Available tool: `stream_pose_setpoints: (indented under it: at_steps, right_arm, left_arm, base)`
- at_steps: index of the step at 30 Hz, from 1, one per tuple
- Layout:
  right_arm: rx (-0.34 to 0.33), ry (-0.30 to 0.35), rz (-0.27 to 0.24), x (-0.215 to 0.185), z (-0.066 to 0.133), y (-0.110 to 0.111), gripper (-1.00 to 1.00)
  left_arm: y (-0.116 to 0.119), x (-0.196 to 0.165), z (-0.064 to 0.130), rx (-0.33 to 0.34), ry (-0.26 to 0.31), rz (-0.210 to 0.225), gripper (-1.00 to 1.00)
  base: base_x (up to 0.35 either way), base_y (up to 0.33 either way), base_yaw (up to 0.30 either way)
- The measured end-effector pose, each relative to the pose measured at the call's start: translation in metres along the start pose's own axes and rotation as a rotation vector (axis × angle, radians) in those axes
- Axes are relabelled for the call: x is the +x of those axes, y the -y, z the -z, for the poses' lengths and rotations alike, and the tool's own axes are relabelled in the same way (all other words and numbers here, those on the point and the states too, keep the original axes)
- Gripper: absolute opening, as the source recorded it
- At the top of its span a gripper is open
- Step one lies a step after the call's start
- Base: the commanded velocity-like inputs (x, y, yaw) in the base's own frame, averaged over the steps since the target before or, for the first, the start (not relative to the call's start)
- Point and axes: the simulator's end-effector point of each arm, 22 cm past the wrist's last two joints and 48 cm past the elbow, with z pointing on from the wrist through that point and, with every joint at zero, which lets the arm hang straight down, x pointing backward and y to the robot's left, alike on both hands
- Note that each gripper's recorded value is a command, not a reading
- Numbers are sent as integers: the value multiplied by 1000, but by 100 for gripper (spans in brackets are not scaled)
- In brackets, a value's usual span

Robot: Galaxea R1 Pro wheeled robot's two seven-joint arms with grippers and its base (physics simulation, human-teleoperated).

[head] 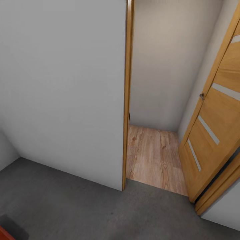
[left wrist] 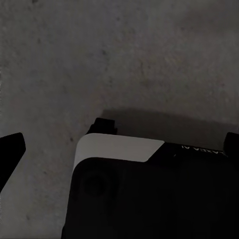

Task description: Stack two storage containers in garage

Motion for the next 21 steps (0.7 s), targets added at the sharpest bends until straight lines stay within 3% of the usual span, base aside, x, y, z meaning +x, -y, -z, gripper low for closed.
stream_pose_setpoints:
  at_steps: [7,21]
  right_arm:
    - [-80,-119,22,26,2,-16,100]
    - [-81,-129,22,28,2,-17,100]
  left_arm:
    - [0,9,0,2,-34,-5,100]
    - [0,10,0,1,-43,-8,100]
  base:
    - [0,0,-18]
    - [0,0,-231]
